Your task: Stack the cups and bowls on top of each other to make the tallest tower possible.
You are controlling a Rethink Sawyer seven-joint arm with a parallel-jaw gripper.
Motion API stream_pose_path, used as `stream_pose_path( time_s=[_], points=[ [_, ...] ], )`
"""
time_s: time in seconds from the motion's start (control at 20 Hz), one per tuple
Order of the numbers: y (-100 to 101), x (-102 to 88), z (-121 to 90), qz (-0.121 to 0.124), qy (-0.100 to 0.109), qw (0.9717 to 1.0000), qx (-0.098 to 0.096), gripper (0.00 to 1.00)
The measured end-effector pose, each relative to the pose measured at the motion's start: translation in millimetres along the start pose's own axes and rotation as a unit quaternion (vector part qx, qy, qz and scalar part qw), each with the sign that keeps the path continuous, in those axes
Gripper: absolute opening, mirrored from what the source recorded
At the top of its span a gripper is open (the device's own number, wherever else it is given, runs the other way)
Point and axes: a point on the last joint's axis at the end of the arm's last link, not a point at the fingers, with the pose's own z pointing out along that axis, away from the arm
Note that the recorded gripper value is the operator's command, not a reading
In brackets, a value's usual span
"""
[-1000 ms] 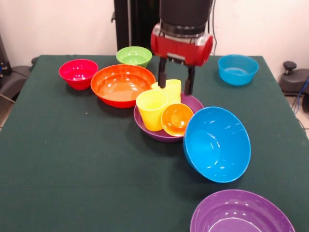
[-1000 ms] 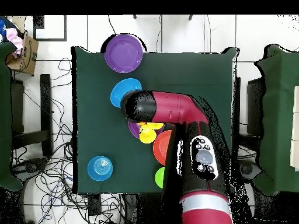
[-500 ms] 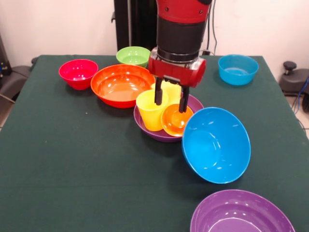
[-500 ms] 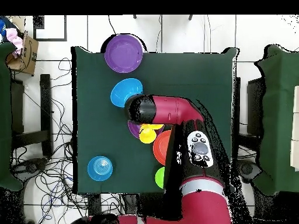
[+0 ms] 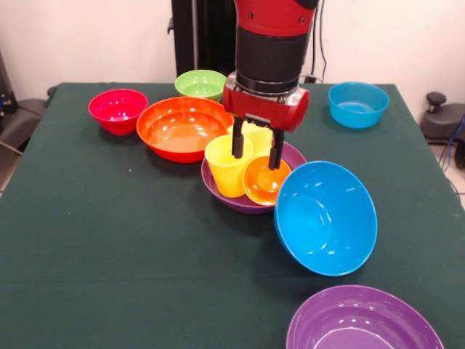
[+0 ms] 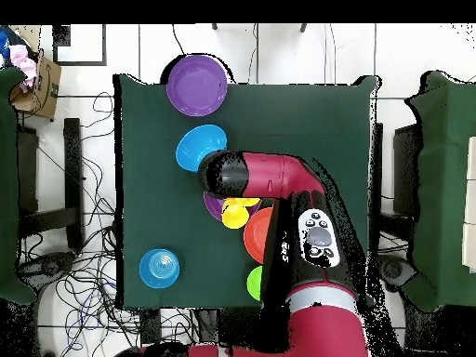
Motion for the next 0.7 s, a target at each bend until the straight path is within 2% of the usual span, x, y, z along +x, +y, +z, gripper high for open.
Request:
stream_pose_path(
  time_s=[0.1, 0.45, 0.7],
  points=[
    [1.0, -3.0, -5.9, 0.000, -0.005, 1.0000, -0.002, 1.00],
    [11.5, -21.2, -48.3, 0.003, -0.040, 0.9991, -0.015, 1.00],
    [16.7, -23.2, -58.4, 0.000, -0.048, 0.9987, -0.018, 1.00]
  ],
)
